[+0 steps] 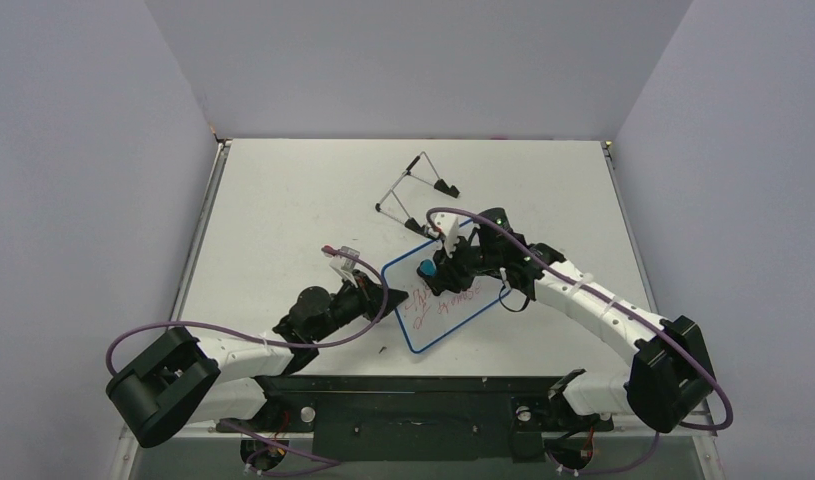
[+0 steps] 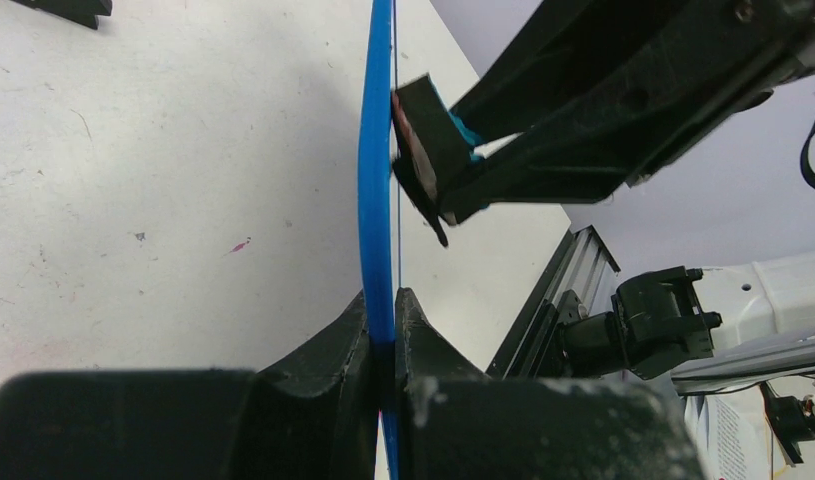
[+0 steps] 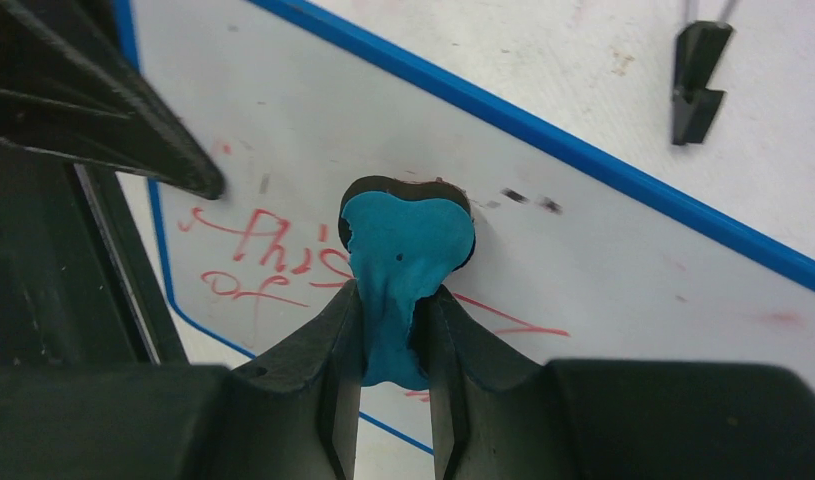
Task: Erase the whiteboard
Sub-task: Erase the whiteboard at the center of the board.
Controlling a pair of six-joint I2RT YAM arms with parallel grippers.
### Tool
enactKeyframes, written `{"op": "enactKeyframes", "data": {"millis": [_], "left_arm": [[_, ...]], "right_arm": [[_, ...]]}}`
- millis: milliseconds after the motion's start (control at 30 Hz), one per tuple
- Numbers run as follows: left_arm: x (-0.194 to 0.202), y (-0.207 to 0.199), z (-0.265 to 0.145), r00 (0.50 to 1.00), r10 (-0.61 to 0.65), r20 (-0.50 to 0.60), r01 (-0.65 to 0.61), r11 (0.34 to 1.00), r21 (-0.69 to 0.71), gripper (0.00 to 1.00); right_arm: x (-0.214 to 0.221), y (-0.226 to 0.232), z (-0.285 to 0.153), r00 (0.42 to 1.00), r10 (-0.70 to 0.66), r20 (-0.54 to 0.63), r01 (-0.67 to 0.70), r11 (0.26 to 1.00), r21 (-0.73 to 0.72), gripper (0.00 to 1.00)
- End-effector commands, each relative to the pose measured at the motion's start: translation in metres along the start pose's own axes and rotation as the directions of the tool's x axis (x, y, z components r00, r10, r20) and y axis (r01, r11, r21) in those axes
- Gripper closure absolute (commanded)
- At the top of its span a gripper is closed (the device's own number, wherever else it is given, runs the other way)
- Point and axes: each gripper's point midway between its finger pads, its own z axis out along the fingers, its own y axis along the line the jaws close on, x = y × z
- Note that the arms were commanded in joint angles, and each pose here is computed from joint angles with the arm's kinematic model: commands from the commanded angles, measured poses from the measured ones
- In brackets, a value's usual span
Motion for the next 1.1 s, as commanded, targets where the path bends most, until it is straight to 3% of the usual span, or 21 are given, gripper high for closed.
{"op": "enactKeyframes", "data": {"millis": [0, 233, 467, 567, 1067], "left_arm": [[-0.032, -0.042, 0.011, 0.996, 0.017, 0.09, -0.031, 0.988, 0.151, 1.0], [-0.03, -0.041, 0.014, 0.996, -0.005, 0.085, -0.008, 0.988, 0.151, 1.0], [-0.033, -0.044, 0.013, 0.995, -0.021, 0.094, 0.006, 0.987, 0.158, 1.0], [-0.033, -0.044, 0.013, 0.995, -0.021, 0.093, 0.006, 0.987, 0.159, 1.0], [-0.032, -0.043, 0.015, 0.995, -0.056, 0.087, 0.041, 0.986, 0.16, 1.0]], "right_arm": [[-0.023, 0.019, -0.002, 0.989, -0.146, 0.016, 0.146, 0.989, -0.021, 1.0], [-0.021, 0.038, 0.012, 0.976, -0.216, -0.03, 0.215, 0.976, -0.029, 1.0], [-0.036, -0.014, 0.007, 0.985, -0.165, -0.043, 0.171, 0.943, 0.286, 1.0], [-0.038, -0.028, 0.0, 0.986, -0.158, -0.045, 0.164, 0.919, 0.359, 1.0], [-0.039, 0.024, 0.022, 0.943, -0.311, -0.117, 0.33, 0.912, 0.242, 1.0]]}}
